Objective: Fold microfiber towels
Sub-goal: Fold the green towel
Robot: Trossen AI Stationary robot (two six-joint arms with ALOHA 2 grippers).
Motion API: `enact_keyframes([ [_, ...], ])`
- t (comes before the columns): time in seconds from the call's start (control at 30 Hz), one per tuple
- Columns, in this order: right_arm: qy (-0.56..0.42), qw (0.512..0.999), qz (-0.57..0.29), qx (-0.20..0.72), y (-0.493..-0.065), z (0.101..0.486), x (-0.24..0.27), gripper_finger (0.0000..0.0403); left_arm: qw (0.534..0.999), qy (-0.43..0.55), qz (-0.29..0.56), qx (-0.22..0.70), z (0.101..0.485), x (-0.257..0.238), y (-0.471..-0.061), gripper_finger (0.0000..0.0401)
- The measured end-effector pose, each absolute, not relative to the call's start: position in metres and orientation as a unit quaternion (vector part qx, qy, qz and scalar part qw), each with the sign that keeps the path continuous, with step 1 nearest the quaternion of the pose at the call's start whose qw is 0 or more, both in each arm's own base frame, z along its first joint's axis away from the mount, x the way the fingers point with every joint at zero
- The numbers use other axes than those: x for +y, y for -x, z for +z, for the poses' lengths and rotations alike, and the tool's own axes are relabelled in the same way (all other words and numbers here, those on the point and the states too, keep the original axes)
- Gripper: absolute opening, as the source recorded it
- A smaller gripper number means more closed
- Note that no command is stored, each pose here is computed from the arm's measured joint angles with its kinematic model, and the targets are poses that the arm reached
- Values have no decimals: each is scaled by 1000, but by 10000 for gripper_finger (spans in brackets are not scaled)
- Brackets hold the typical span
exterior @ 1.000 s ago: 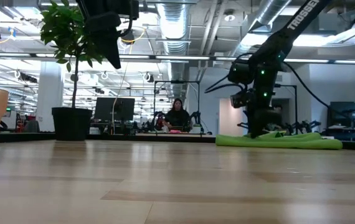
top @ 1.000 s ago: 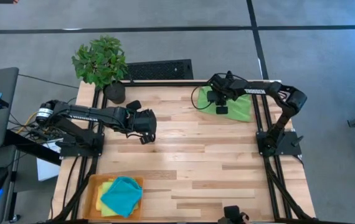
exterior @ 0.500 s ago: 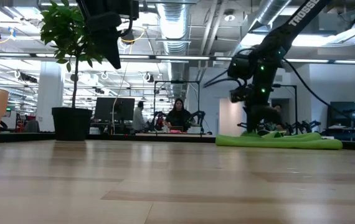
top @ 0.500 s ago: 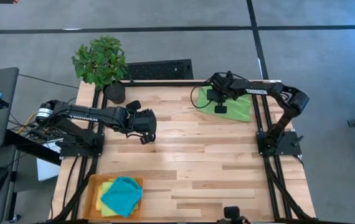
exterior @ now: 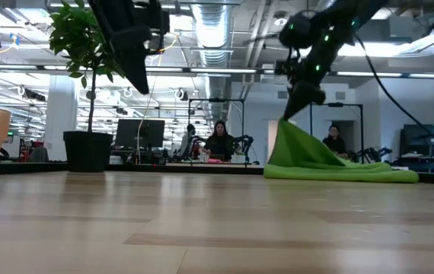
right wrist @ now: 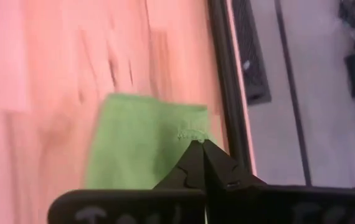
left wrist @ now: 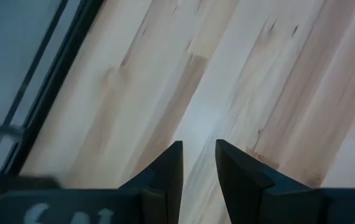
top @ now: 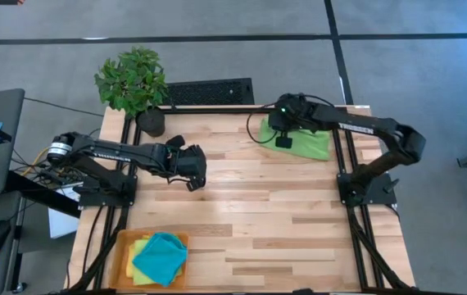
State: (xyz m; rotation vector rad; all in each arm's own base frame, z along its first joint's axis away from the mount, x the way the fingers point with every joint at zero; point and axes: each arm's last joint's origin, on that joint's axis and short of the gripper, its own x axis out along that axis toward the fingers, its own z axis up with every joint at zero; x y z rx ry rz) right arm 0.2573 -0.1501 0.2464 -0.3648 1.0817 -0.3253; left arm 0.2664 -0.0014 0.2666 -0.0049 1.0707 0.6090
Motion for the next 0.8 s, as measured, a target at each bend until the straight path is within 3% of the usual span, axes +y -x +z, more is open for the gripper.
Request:
enact_keyframes([
  [0.23,191,856,-133,462,-253,275,-113,3,878,-65,240,409,247,4,-287,86],
  [0.47,217,872,-122,422,-254,291,-89,2,951,-149,168,211,254,28,-309,86],
  [0.63,215,876,-117,417,-255,292,-82,1,969,-146,156,122,258,48,-317,86],
  [0.8,216,875,-117,417,-257,291,-82,1,967,-156,165,119,231,60,-340,86],
])
